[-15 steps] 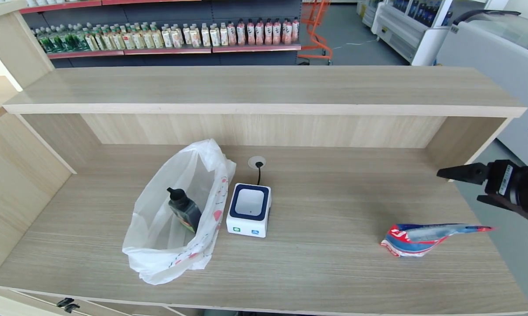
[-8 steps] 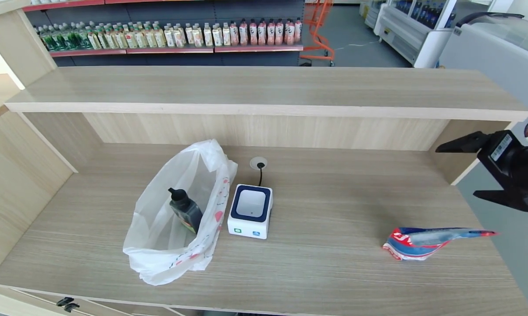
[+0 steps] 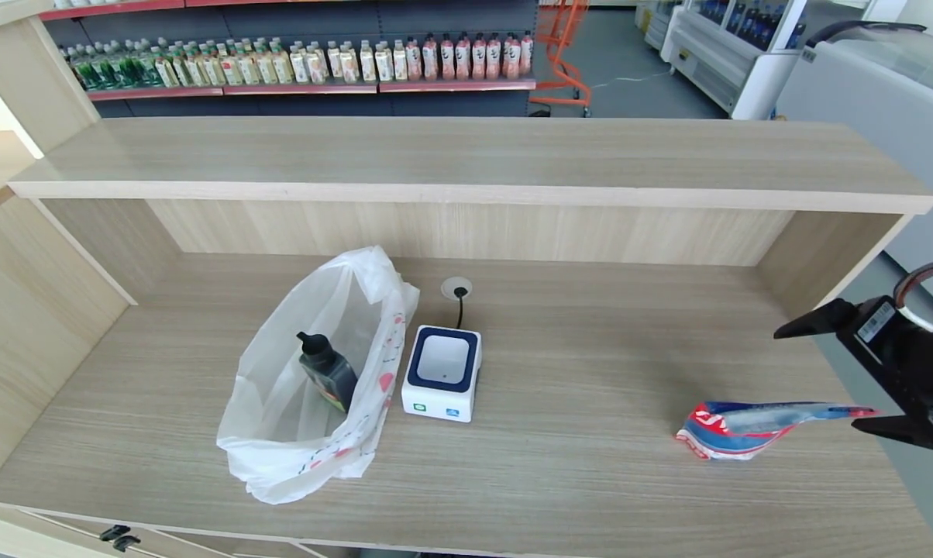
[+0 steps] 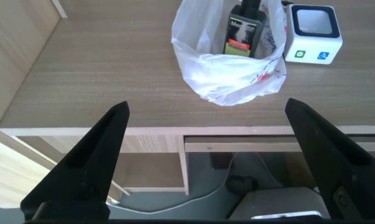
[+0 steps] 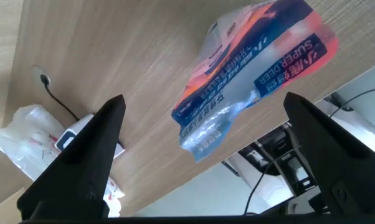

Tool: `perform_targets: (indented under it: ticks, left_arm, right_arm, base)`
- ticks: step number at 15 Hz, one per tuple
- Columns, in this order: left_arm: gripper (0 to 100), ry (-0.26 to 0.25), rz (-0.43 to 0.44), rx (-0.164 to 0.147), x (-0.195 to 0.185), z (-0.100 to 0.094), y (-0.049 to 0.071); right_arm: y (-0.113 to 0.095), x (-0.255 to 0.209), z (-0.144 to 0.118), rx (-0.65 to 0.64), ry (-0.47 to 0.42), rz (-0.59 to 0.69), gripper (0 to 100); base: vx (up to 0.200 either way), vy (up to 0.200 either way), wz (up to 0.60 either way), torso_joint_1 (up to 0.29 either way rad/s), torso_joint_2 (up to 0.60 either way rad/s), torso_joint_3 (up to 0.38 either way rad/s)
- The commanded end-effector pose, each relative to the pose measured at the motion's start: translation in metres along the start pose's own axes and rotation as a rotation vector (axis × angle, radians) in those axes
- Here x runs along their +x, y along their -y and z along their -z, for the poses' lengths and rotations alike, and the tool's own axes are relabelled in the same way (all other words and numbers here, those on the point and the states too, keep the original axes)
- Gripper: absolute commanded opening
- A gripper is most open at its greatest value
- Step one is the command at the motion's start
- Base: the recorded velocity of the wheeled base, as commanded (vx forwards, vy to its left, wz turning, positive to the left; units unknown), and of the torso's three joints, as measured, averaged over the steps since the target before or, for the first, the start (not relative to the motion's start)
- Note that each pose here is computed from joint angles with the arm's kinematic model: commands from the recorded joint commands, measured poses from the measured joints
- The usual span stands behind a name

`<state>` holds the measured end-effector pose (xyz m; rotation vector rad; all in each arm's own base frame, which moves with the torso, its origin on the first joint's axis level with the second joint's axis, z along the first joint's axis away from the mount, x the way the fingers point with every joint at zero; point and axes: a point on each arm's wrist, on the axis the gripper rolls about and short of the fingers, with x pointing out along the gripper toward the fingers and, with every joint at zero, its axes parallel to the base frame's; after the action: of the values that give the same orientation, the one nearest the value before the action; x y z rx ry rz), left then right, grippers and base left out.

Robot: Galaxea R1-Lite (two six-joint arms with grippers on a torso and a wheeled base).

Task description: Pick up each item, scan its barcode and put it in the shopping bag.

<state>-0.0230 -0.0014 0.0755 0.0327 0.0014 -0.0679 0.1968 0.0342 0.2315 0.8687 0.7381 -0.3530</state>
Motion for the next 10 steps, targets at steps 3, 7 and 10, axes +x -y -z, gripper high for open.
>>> perform_targets:
  ticks: [3, 7, 10]
  left_arm:
    - [100, -0.002, 0.000, -0.001, 0.000, 0.000, 0.000]
    - [100, -0.002, 0.000, -0.001, 0.000, 0.000, 0.000]
    - [100, -0.002, 0.000, -0.001, 0.000, 0.000, 0.000]
  right_arm:
    - [0.014, 0.031, 0.011, -0.022, -0.019, 0.156, 100]
    - [0.008, 0.054, 0.011, 0.000, -0.015, 0.178, 100]
    - [0.000, 0.090, 0.013, -0.009, -0.014, 0.180, 100]
  base:
    - [0.000, 0.000, 0.00, 0.000, 0.00, 0.000]
    - [0.000, 0.000, 0.00, 0.000, 0.00, 0.000]
    - [0.000, 0.000, 0.00, 0.000, 0.00, 0.000]
